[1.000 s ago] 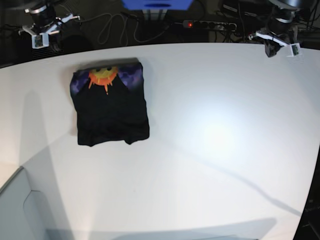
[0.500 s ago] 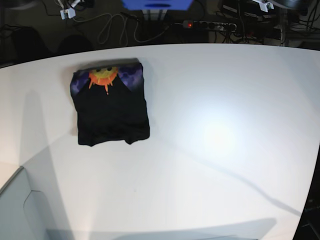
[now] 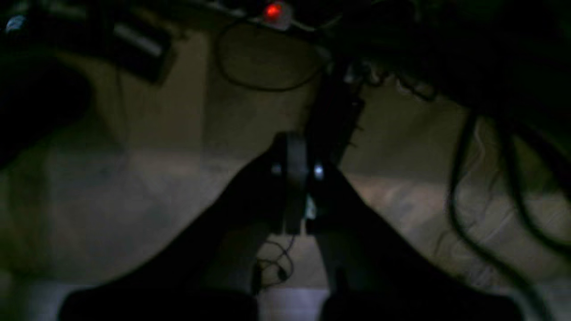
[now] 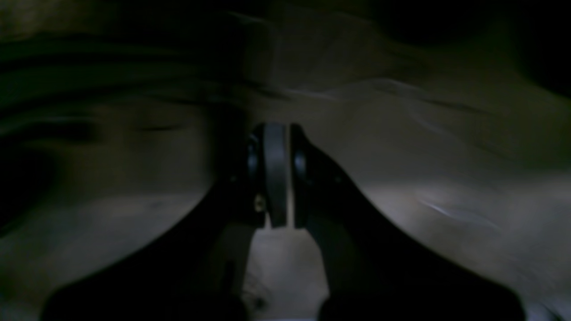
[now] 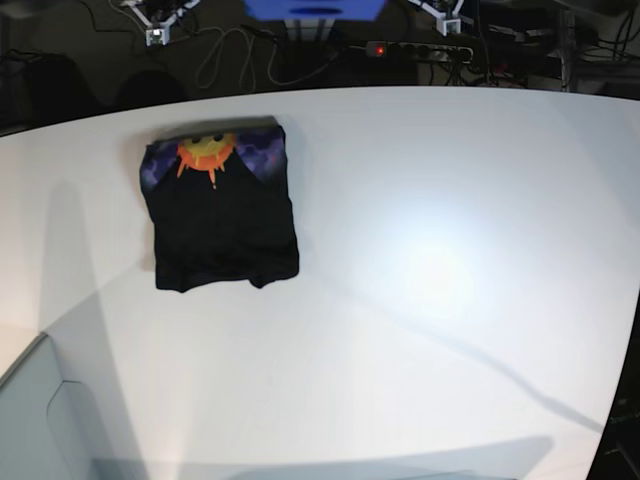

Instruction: Fold the T-shirt properly

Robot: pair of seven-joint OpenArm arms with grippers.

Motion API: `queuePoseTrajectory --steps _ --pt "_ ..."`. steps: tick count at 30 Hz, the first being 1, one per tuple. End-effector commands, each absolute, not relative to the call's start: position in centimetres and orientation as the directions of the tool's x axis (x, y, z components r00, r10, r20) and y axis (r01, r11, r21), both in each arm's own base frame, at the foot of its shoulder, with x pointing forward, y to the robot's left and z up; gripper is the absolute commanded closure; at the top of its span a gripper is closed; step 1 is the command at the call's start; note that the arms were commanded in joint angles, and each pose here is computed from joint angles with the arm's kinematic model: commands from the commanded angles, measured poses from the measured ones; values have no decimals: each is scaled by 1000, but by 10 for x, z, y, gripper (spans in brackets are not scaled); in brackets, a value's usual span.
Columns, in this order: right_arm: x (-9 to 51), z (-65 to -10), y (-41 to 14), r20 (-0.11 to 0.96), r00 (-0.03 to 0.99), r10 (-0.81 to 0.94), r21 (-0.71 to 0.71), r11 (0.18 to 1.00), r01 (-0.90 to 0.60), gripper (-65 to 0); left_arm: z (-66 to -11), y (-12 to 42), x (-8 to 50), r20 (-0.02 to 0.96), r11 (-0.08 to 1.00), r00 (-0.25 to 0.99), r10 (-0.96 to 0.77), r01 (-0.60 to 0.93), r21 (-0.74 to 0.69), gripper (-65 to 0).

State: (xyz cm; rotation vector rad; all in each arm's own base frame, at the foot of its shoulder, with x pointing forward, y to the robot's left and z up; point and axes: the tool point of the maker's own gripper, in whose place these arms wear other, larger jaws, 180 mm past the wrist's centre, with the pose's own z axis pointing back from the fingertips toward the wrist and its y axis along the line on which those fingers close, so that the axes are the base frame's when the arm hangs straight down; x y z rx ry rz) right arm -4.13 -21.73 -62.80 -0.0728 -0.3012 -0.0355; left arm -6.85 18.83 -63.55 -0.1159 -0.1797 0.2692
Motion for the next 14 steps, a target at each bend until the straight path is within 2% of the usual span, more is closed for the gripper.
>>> queuePoseTrajectory --steps 1,4,6,14 --pt "-40 -629 -221 299 954 -23 -116 991 60 -1 -635 179 -80 133 960 958 254 -233 -154 0" --pt "-40 -628 -240 287 958 1 -252 965 74 -1 -637 157 -85 98 966 974 202 -182 -185 0" --pt "-41 -628 -237 281 960 2 -281 956 81 -1 -638 159 -87 97 974 978 184 -168 -153 0" --pt "-47 -631 -216 273 962 -17 -266 959 92 -2 -639 167 -91 92 983 984 153 -142 -113 0"
